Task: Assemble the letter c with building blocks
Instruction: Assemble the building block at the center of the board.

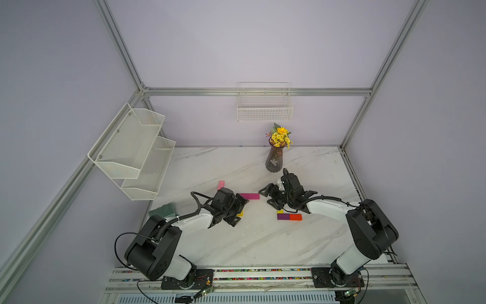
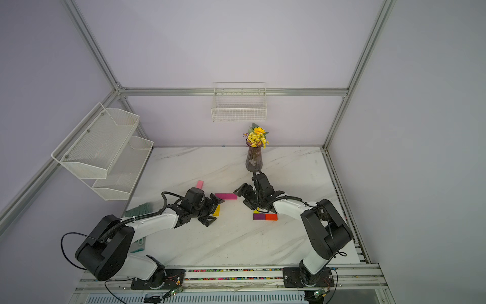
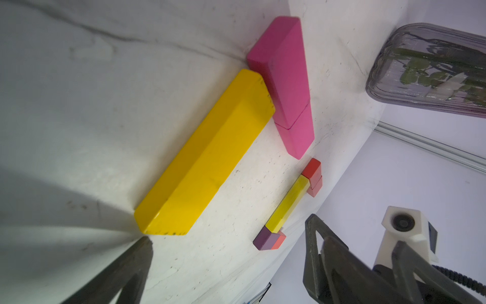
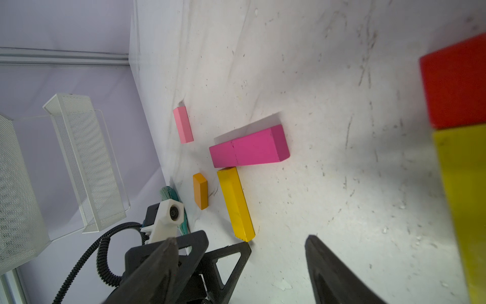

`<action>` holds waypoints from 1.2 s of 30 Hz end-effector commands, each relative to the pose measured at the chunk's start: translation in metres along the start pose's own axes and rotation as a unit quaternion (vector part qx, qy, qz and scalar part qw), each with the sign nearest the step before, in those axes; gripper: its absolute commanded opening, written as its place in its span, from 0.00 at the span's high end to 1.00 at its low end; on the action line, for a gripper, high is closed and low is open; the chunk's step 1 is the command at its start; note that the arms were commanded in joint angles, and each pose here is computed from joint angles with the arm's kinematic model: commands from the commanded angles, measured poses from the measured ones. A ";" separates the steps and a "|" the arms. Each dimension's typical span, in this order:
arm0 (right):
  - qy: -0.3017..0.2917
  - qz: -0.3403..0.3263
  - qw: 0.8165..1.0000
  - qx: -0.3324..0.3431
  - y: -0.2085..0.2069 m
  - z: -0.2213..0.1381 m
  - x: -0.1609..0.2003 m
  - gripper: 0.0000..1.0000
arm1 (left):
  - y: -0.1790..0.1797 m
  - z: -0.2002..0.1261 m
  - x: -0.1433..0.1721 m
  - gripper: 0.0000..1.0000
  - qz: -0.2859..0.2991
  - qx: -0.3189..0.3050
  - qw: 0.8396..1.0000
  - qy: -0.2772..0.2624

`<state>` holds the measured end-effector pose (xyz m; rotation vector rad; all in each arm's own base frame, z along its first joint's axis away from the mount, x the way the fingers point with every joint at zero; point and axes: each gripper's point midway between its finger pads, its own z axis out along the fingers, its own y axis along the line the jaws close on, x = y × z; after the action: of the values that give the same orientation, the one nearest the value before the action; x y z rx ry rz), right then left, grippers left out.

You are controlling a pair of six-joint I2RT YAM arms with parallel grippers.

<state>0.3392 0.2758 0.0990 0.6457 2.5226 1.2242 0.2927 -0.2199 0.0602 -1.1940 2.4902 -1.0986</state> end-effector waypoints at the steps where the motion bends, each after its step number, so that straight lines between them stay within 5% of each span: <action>1: -0.012 0.000 1.000 -0.002 0.005 -0.008 -0.004 0.22 | -0.005 0.002 -0.001 0.00 0.001 0.012 1.000 0.003; 36: -0.017 0.001 1.000 0.005 0.000 -0.015 -0.002 0.22 | -0.005 0.003 -0.010 0.00 0.002 0.015 1.000 0.000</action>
<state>0.3374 0.2713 0.1070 0.6502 2.5061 1.2115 0.2998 -0.2167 0.0565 -1.2038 2.4811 -1.1139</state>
